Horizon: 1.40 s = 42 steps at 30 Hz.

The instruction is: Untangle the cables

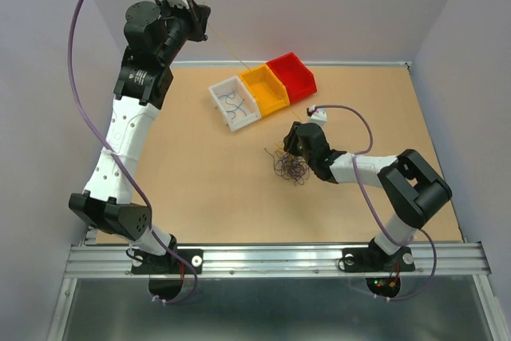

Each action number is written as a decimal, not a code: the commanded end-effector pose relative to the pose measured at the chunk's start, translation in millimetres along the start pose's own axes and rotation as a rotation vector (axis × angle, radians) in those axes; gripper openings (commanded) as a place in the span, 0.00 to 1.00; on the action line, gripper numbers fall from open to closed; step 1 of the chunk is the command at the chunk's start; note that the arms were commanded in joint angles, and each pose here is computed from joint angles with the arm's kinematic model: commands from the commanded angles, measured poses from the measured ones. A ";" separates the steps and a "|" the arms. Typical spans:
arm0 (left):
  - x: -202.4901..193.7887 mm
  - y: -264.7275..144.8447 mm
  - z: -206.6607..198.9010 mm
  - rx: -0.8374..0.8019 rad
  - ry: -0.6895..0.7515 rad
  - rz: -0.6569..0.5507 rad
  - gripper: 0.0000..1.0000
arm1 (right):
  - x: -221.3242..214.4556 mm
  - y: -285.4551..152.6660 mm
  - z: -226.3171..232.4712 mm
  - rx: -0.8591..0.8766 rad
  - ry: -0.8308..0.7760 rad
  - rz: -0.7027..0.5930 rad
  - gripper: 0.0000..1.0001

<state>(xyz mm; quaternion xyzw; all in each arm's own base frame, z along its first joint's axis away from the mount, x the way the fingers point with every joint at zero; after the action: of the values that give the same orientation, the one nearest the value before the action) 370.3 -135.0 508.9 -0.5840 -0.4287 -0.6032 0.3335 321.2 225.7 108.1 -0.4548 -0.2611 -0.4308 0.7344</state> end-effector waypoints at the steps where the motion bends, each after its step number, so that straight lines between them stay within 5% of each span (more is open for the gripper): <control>1: 19.6 -22.4 -4.1 -0.036 0.001 -0.154 0.00 | 11.3 -17.3 -5.1 -0.030 0.014 -0.064 0.44; 7: -32.4 -38.3 -18.9 -0.181 -0.028 -0.135 0.00 | 25.6 -32.0 2.2 0.048 -0.022 -0.104 0.47; 11: -96.2 -38.7 -19.4 -0.219 -0.051 -0.079 0.00 | 31.9 -39.2 5.4 0.080 -0.042 -0.117 0.60; 12: -104.7 -38.6 -19.8 -0.229 -0.053 -0.070 0.00 | 36.6 -42.8 8.4 0.102 -0.039 -0.134 0.40; 15: -131.8 -37.2 -23.8 -0.270 -0.062 -0.022 0.00 | 38.2 -49.0 13.9 0.175 -0.065 -0.136 0.03; 20: -158.0 -29.1 -37.1 -0.285 -0.048 0.021 0.00 | 45.1 -58.3 14.3 0.196 -0.068 -0.167 0.01; 22: -164.1 -26.1 -40.1 -0.297 -0.046 0.035 0.00 | 46.1 -59.5 15.7 0.208 -0.075 -0.168 0.12; 23: -161.9 -26.2 -42.3 -0.304 -0.045 0.033 0.00 | 45.3 -59.5 17.8 0.228 -0.087 -0.161 0.36; 26: -153.6 -31.1 -42.7 -0.304 -0.036 0.021 0.00 | 41.4 -54.7 20.8 0.254 -0.114 -0.145 0.67; 30: -124.7 -51.2 -40.9 -0.273 0.004 -0.048 0.00 | 37.0 -40.9 24.7 0.244 -0.165 -0.109 0.74; 42: -86.9 -90.4 -45.6 -0.275 0.006 -0.144 0.00 | 38.4 -19.8 21.8 0.159 -0.257 -0.120 0.74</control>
<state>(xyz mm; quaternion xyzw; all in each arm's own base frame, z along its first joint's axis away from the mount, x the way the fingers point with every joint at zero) 282.6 -150.1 409.5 -0.5982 -0.3762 -0.6731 0.2182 304.2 214.9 124.5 -0.4517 -0.3784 -0.3600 0.7233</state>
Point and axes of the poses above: each gripper's point midway between its finger pads, its own y axis out along the fingers, its own z axis along the line the jaws close on, x = y × z, the point moved 7 cm from there along -y, back along the fingers, and after that the axes turned 5 degrees about y, right-handed, at the moved point
